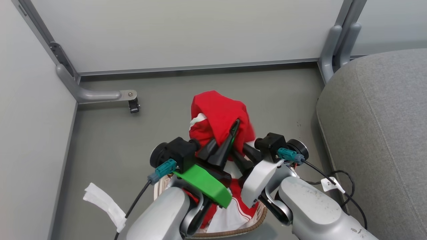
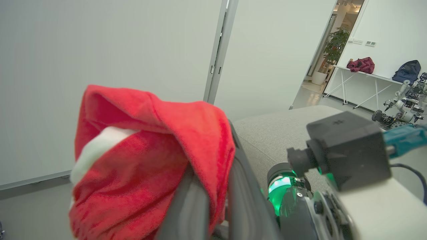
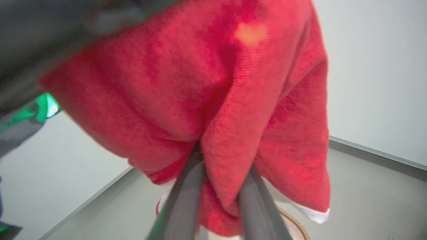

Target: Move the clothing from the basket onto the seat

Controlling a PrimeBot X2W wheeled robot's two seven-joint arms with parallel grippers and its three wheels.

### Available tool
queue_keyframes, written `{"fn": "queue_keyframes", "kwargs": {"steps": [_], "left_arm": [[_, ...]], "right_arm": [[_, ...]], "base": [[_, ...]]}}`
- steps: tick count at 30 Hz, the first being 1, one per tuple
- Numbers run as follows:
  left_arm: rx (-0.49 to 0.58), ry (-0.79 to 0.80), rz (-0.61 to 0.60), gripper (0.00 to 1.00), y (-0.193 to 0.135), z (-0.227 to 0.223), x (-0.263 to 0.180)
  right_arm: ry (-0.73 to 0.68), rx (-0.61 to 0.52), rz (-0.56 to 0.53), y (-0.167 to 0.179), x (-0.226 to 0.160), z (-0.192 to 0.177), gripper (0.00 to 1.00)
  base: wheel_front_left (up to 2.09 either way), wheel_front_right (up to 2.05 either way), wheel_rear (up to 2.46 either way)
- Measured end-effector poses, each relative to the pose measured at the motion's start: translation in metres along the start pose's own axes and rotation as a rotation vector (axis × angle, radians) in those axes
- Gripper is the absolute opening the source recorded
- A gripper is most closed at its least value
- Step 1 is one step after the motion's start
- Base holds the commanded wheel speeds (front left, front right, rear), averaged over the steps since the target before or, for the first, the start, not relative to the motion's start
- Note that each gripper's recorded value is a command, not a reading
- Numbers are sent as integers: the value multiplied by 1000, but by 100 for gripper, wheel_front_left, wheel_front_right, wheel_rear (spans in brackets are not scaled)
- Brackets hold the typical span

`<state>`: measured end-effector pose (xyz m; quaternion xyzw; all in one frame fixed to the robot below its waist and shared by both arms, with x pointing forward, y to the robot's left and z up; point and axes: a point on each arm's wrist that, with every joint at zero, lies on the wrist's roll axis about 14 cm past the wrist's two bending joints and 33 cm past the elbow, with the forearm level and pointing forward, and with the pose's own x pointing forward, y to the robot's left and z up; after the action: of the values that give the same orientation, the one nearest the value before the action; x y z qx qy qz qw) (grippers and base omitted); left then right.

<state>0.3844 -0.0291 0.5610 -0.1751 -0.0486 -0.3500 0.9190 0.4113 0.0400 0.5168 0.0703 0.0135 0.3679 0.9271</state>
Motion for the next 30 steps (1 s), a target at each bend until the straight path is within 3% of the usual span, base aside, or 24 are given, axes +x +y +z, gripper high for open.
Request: {"fn": "queue_keyframes", "kwargs": {"steps": [3,4,5,6,17,30], "left_arm": [[13,6,32,0,12,-1,-1],[21,8,39,18,14,-2,-1],[34,10,43,48,16,-3,-1],[52,17,46,100,19,-4,0],[106,91,-19,100,10,-36,14],[27,175,-246,100,-55,-83,46]], "right_arm": [[-28,17,-8,-1,1,7,0],[-41,23,-18,-4,-1,10,0],[-50,30,-27,-6,-2,12,0],[-54,36,-40,-9,-5,12,0],[-116,67,-245,-66,-51,21,0],[-148,79,-550,-126,-140,20,0]], "base": [[0,0,0],[0,0,0],[0,0,0],[0,0,0],[0,0,0],[0,0,0]]}}
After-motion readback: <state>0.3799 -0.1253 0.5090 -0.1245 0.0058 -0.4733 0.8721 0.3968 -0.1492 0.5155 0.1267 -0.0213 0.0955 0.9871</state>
